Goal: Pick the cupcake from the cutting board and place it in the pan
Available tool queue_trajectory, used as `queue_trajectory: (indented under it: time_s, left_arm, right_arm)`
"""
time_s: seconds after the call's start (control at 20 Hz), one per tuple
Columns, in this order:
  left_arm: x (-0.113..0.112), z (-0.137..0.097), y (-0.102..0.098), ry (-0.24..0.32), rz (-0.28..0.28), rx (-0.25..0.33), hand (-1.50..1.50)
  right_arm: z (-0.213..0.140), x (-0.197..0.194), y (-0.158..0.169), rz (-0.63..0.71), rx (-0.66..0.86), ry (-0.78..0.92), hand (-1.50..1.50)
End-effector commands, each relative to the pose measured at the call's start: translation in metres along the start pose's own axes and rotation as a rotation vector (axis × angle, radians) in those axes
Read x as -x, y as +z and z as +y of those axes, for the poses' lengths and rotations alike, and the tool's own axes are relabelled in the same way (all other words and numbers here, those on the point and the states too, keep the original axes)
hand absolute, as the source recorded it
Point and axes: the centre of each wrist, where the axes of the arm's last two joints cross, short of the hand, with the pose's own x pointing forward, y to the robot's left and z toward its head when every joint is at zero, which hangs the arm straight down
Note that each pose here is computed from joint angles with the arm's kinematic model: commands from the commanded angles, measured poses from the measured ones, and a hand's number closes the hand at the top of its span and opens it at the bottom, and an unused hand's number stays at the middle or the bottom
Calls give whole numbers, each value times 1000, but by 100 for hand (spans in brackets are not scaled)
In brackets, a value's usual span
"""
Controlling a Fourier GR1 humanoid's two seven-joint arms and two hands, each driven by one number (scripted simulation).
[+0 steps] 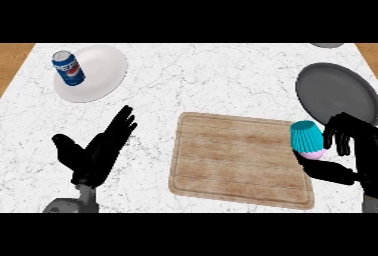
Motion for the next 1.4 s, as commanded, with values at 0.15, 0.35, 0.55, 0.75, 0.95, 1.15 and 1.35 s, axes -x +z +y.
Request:
queue_trajectory:
  time_s: [0.15,0.35,0.55,0.75,0.95,1.15,1.35]
  left_arm:
    - [-4,-12,-9,-22,-4,23,0]
    - [10,-13,8,-20,4,28,0]
    - [-8,-3,-8,2,-11,24,0]
    - [-1,-11,-6,-14,3,39,0]
    - [-3,-3,-13,-18,-6,47,0]
    - [-11,-11,-17,-27,-23,48,0]
    - [-11,-16,-19,-18,-26,81,0]
  right_arm:
    - [13,51,-67,10,82,106,150]
    - [18,78,-84,35,195,122,150]
    - [24,108,-106,80,313,137,150]
    - [10,138,-123,120,355,90,150]
    - [6,147,-138,116,375,88,150]
    - [-7,154,-146,127,402,92,150]
    - [-18,184,-125,320,211,237,-150]
